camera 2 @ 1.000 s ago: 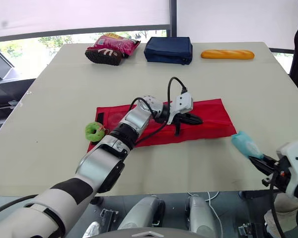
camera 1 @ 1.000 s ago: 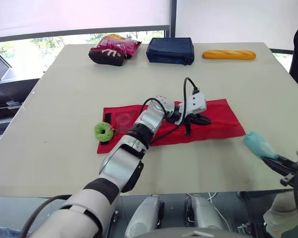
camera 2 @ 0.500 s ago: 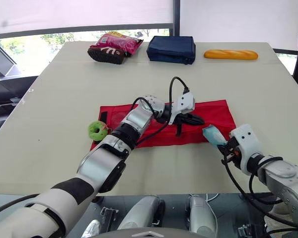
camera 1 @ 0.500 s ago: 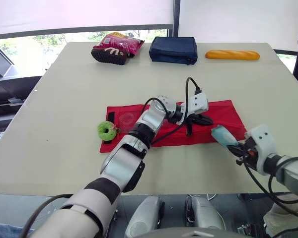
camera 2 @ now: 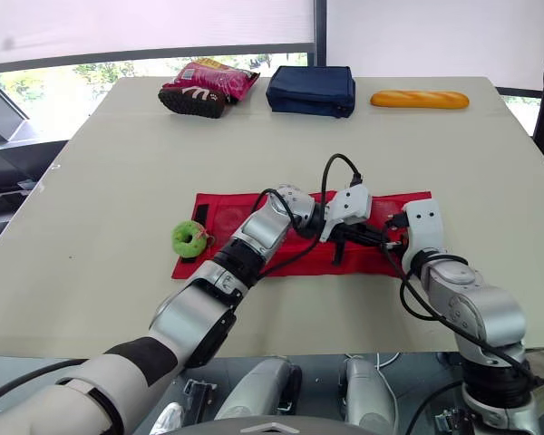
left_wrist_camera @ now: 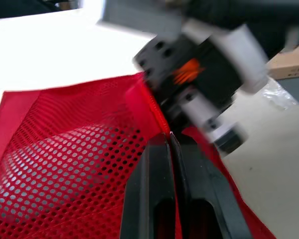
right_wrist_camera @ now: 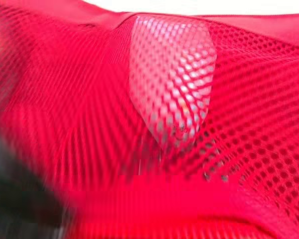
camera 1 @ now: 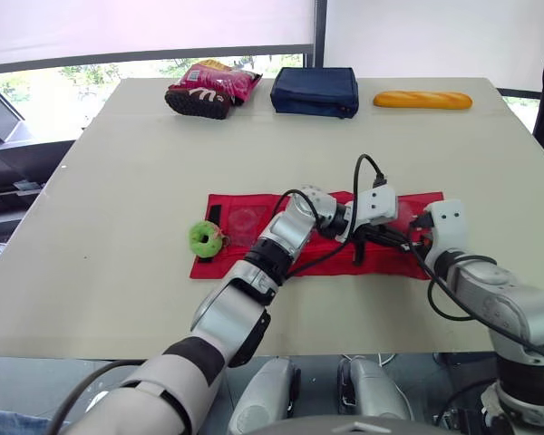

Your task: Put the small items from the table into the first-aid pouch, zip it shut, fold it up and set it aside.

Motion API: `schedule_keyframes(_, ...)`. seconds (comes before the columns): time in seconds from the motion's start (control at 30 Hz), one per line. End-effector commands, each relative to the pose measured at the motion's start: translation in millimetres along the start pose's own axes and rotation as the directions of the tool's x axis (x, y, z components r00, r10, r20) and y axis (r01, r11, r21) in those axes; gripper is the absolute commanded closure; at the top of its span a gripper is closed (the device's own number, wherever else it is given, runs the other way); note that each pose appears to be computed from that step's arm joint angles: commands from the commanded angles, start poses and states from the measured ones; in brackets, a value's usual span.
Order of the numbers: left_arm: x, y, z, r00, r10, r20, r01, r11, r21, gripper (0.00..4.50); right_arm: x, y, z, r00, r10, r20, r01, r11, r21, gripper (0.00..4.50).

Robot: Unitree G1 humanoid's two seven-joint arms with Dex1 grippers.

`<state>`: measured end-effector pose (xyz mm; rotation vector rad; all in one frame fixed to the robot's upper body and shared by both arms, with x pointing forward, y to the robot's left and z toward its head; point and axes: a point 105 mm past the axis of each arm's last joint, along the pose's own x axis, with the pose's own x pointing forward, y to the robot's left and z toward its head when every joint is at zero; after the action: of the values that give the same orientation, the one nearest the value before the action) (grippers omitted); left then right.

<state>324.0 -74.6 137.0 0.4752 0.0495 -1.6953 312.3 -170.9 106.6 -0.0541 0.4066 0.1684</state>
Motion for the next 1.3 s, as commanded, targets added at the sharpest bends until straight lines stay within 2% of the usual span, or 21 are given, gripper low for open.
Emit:
schedule_keyframes(0.03, 8.9, -5.7, 18.4, 0.998, -0.037, 0.049, 0.035, 0.998, 0.05, 4.5, -5.0, -2.3, 16.9, 0.997, -0.024, 0.072, 0.025, 1.0, -0.01, 2.98)
schedule_keyframes(0.2, 5.4, 3.2, 12.3, 1.0, 0.013, 0.027, -0.013, 0.999, 0.034, 4.5, -27.5, 8.4, 8.9, 0.995, 0.089, 0.044, -0.085, 0.994, -0.071, 0.6)
schedule_keyframes(0.43, 6.4, 8.4, 9.8, 0.999, 0.043, 0.026, -0.044, 0.999, 0.025, 4.5, -72.4, 7.9, -2.4, 0.97, 0.242, 0.027, -0.234, 0.957, -0.172, 0.6)
schedule_keyframes(0.63, 9.6, 6.6, 7.9, 0.999, 0.043, 0.028, -0.043, 0.999, 0.023, 4.5, -114.2, 1.1, 2.5, 0.93, 0.346, 0.124, -0.319, 0.927, -0.195, 0.6)
schedule_keyframes(0.67, 9.9, 6.7, 7.7, 0.999, 0.045, 0.03, -0.046, 0.999, 0.021, 4.5, -116.1, -12.6, 1.0, 0.948, 0.29, 0.133, -0.265, 0.948, -0.177, 0.6)
schedule_keyframes(0.7, 10.1, 6.8, 7.6, 0.998, 0.048, 0.031, -0.048, 0.999, 0.02, 4.5, -117.7, -22.7, -0.4, 0.959, 0.248, 0.138, -0.225, 0.961, -0.164, 0.07)
schedule_keyframes(0.83, 11.3, 6.3, 8.0, 0.998, 0.053, 0.046, -0.053, 0.999, 0.006, 4.5, -119.0, -68.1, -20.6, 0.993, 0.058, 0.099, -0.057, 0.998, -0.016, 0.03)
schedule_keyframes(1.0, 8.2, 8.1, 12.5, 0.994, 0.07, 0.084, -0.071, 0.997, 0.008, 4.5, -108.7, -82.2, -29.7, 0.994, -0.03, 0.104, 0.021, 0.996, 0.085, 0.03)
schedule_keyframes(1.03, 7.5, 8.4, 13.8, 0.993, 0.072, 0.092, -0.073, 0.997, 0.011, 3.84, -107.5, -83.3, -30.4, 0.994, -0.038, 0.103, 0.029, 0.996, 0.09, 0.0)
schedule_keyframes(1.23, -23.3, 17.1, 30.9, 0.969, 0.141, 0.2, -0.142, 0.99, -0.012, 1.38, -98.2, -81.4, -28.6, 0.993, -0.024, 0.117, 0.011, 0.994, 0.108, 0.0)
schedule_keyframes(1.27, -28.9, 16.5, 31.9, 0.966, 0.147, 0.211, -0.147, 0.989, -0.015, 1.11, -97.9, -80.1, -28.8, 0.993, -0.017, 0.116, 0.004, 0.994, 0.107, 0.0)
schedule_keyframes(1.3, -36.5, 15.6, 32.7, 0.962, 0.157, 0.222, -0.157, 0.987, -0.018, 0.55, -97.5, -79.0, -28.7, 0.993, -0.01, 0.118, -0.003, 0.994, 0.11, 0.0)
